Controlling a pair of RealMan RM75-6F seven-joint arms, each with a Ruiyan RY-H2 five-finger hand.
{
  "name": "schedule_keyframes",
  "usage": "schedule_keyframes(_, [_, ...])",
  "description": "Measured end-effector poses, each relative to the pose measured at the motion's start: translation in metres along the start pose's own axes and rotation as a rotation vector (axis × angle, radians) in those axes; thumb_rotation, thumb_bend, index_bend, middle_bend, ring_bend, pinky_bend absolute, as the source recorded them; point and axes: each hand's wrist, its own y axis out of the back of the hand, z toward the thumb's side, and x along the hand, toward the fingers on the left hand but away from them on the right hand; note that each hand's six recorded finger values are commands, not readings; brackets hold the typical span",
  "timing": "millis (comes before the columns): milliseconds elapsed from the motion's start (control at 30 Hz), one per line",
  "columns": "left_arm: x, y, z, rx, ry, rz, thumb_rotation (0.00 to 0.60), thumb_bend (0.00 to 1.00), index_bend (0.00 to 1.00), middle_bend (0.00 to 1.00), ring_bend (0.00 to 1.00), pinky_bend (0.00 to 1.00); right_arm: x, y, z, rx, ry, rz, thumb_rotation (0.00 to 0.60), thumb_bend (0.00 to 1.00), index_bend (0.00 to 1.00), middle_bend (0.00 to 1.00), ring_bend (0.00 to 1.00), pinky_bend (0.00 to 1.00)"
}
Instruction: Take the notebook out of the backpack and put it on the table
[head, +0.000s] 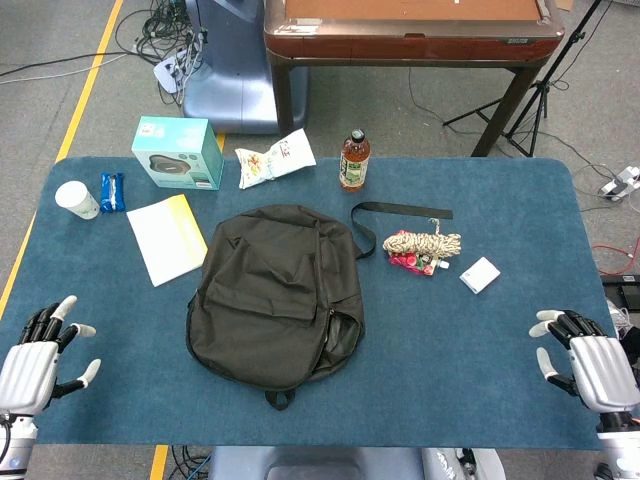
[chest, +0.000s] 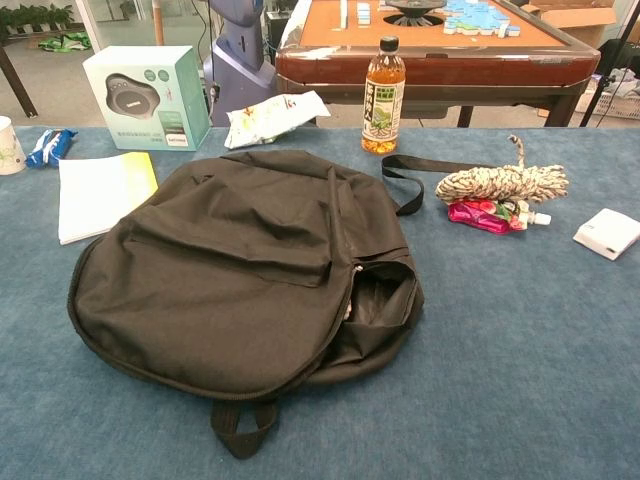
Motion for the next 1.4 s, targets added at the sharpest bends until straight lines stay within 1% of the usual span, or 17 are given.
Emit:
schedule_keyframes(67, [0.000, -0.001, -0.001, -0.001, 0.000, -0.006, 0.600, 0.25, 0.39, 0.09, 0.06, 0.04, 0.000, 0.001, 0.001, 0.000, 0.004, 0.000, 0.600, 0.47, 0.43, 0.29, 0.21, 0.29])
schedule_keyframes(167, [0.001, -0.003, 0.000, 0.004, -0.013, -0.016, 0.600, 0.24, 0.39, 0.09, 0.06, 0.04, -0.001, 0.005, 0.003, -0.008, 0.013, -0.020, 0.600, 0.47, 0.43, 0.29, 0.21, 0.29])
schedule_keyframes(367, [0.010, -0.006, 0.006, 0.019, -0.078, -0.044, 0.600, 0.25, 0.39, 0.09, 0.06, 0.04, -0.004, 0.029, 0.006, -0.010, 0.027, -0.129, 0.600, 0.47, 0.43, 0.29, 0.21, 0.29])
schedule_keyframes(533, [0.024, -0.014, 0.022, 0.039, -0.177, -0.093, 0.600, 0.24, 0.38, 0.09, 0.06, 0.04, -0.005, 0.045, 0.009, 0.028, 0.027, -0.167, 0.600, 0.47, 0.43, 0.28, 0.21, 0.29])
schedule_keyframes(633, [0.033, -0.021, 0.034, 0.052, -0.251, -0.124, 0.600, 0.24, 0.31, 0.09, 0.06, 0.03, -0.006, 0.052, 0.011, 0.040, 0.026, -0.183, 0.600, 0.47, 0.43, 0.28, 0.21, 0.29])
schedule_keyframes(767, [0.045, -0.032, 0.055, 0.081, -0.365, -0.157, 0.600, 0.25, 0.19, 0.07, 0.05, 0.02, -0.006, 0.055, 0.013, 0.044, 0.025, -0.189, 0.600, 0.47, 0.43, 0.28, 0.21, 0.29])
schedule_keyframes(900, [0.055, -0.048, 0.076, 0.123, -0.464, -0.205, 0.600, 0.24, 0.11, 0.02, 0.02, 0.02, -0.003, 0.057, 0.014, 0.050, 0.019, -0.191, 0.600, 0.47, 0.43, 0.28, 0.20, 0.29])
schedule_keyframes(1000, [0.061, -0.060, 0.091, 0.149, -0.527, -0.231, 0.600, 0.24, 0.10, 0.01, 0.01, 0.02, -0.001, 0.058, 0.012, 0.052, 0.011, -0.194, 0.600, 0.47, 0.43, 0.28, 0.20, 0.29])
schedule_keyframes(1133, [0.068, -0.076, 0.110, 0.166, -0.583, -0.253, 0.600, 0.24, 0.08, 0.00, 0.01, 0.02, 0.003, 0.059, 0.011, 0.050, 0.003, -0.198, 0.600, 0.47, 0.43, 0.28, 0.20, 0.29])
schedule_keyframes(1300, [0.075, -0.091, 0.126, 0.236, -0.640, -0.264, 0.600, 0.24, 0.06, 0.00, 0.00, 0.02, 0.006, 0.059, 0.008, 0.048, -0.003, -0.200, 0.600, 0.47, 0.43, 0.28, 0.20, 0.29])
schedule_keyframes(1400, [0.078, -0.099, 0.135, 0.279, -0.669, -0.256, 0.600, 0.24, 0.06, 0.00, 0.00, 0.02, 0.008, 0.059, 0.005, 0.046, -0.011, -0.200, 0.600, 0.47, 0.43, 0.28, 0.20, 0.29])
